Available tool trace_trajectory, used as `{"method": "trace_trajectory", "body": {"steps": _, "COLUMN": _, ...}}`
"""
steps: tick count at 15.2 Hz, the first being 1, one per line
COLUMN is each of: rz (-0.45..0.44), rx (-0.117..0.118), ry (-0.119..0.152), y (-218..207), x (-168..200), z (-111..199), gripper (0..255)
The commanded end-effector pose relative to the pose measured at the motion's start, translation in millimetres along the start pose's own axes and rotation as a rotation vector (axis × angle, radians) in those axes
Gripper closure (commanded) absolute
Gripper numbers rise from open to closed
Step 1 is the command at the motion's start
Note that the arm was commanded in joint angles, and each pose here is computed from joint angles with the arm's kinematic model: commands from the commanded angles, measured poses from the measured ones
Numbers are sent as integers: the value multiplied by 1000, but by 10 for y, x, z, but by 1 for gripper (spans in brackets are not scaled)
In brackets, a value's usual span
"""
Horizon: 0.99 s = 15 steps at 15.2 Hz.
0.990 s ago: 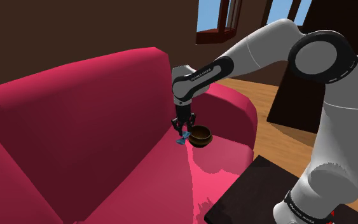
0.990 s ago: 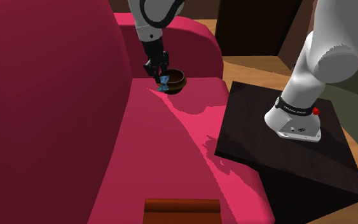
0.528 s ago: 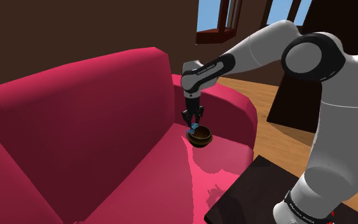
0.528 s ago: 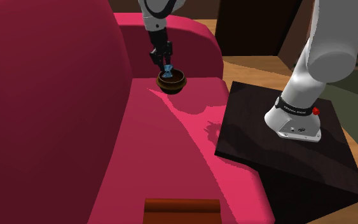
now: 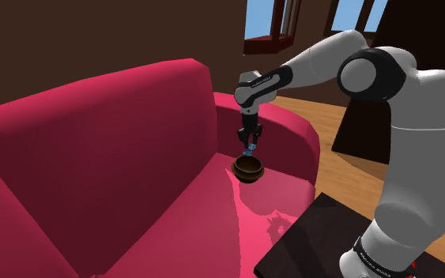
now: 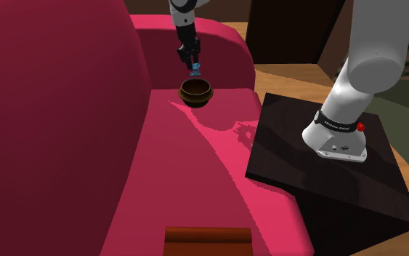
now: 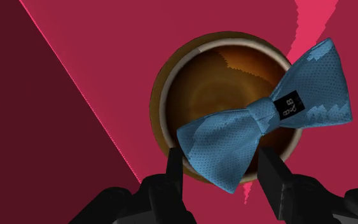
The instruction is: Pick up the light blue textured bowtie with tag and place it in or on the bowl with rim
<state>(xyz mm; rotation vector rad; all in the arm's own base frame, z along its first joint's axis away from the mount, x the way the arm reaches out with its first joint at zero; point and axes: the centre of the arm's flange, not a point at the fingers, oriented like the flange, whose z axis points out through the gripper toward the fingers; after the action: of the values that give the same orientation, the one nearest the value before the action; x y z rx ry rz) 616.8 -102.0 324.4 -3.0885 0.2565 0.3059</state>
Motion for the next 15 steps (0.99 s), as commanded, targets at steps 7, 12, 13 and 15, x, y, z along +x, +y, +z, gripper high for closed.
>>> {"method": "trace_trajectory", "body": {"steps": 7, "rz": -1, "rx": 0, "ry": 0, "y": 38, "x": 83, "z": 388, "gripper": 255}}
{"method": "trace_trajectory", "body": {"steps": 12, "rz": -1, "rx": 0, "ry": 0, "y": 41, "x": 135, "z": 646, "gripper": 255}}
{"method": "trace_trajectory", "body": {"steps": 13, "rz": -1, "rx": 0, "ry": 0, "y": 42, "x": 152, "z": 731, "gripper": 255}}
{"method": "trace_trajectory", "body": {"steps": 15, "rz": -1, "rx": 0, "ry": 0, "y": 42, "x": 152, "z": 731, "gripper": 255}}
